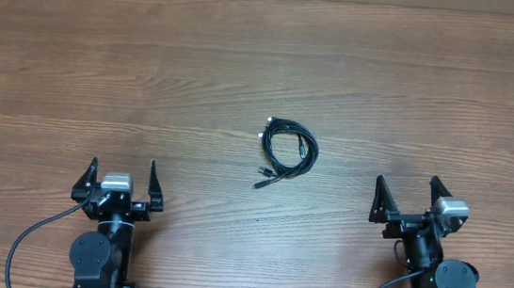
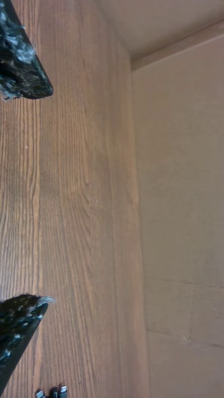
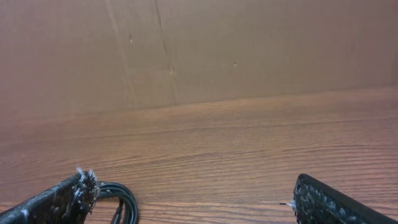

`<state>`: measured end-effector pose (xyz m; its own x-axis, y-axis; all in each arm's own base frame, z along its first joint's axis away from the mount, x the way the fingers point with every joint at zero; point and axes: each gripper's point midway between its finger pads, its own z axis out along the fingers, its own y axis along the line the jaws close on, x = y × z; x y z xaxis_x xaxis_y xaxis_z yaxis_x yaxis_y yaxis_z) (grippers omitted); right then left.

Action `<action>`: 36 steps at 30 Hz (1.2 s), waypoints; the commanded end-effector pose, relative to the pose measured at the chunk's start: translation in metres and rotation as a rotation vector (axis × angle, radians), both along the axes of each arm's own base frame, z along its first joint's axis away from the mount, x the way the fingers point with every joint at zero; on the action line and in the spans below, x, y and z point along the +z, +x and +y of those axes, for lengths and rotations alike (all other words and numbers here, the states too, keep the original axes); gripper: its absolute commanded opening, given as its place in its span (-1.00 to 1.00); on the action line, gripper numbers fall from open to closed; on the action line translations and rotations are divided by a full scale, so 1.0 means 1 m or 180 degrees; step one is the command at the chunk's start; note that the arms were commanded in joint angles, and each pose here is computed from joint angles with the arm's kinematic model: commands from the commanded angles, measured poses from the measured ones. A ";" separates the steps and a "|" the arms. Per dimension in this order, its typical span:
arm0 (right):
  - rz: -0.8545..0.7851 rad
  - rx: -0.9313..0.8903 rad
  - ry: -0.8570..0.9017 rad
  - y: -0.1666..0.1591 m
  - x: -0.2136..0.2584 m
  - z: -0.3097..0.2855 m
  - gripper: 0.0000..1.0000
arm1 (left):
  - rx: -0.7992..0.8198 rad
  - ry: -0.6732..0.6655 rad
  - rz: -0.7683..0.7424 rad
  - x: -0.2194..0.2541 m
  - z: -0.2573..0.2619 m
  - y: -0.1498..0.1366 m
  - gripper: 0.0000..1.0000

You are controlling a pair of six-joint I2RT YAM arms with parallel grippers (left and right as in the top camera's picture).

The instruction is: Untangle cables

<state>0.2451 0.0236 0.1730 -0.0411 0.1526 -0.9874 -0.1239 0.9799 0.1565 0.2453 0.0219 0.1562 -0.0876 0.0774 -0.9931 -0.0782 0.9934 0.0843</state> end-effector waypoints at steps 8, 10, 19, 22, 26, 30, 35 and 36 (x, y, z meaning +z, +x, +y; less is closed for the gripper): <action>-0.0019 -0.0027 -0.0024 0.000 -0.001 -0.002 1.00 | -0.0045 0.0062 -0.0006 0.000 -0.003 0.000 0.99; -0.0019 -0.0027 -0.0024 0.000 -0.001 -0.002 1.00 | -0.0045 0.0062 -0.0006 0.000 -0.003 0.000 0.99; -0.0019 -0.0027 -0.0024 0.000 -0.001 -0.002 1.00 | -0.0045 0.0062 -0.0006 0.000 -0.003 0.000 0.99; -0.0019 -0.0027 -0.0024 0.000 -0.001 -0.002 1.00 | -0.0045 0.0062 -0.0006 0.000 -0.003 0.000 0.99; -0.0019 -0.0027 -0.0024 0.000 -0.001 -0.002 1.00 | -0.0044 0.0062 -0.0006 0.000 -0.003 0.000 0.99; -0.0020 -0.0026 -0.0024 0.000 -0.001 -0.002 1.00 | -0.0045 0.0062 -0.0006 0.000 -0.003 0.000 0.99; -0.0020 -0.0027 -0.0024 0.000 -0.001 -0.002 1.00 | -0.0045 0.0069 -0.0066 0.004 -0.003 0.000 0.99; -0.0019 -0.0027 -0.0024 0.000 -0.001 -0.002 1.00 | -0.0044 0.0072 -0.0094 0.006 -0.003 0.000 0.99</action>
<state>0.2451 0.0236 0.1731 -0.0406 0.1526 -0.9875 -0.1236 0.9799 0.1565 0.2454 0.0219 0.1576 -0.0820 0.0784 -0.9935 -0.0786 0.9933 0.0848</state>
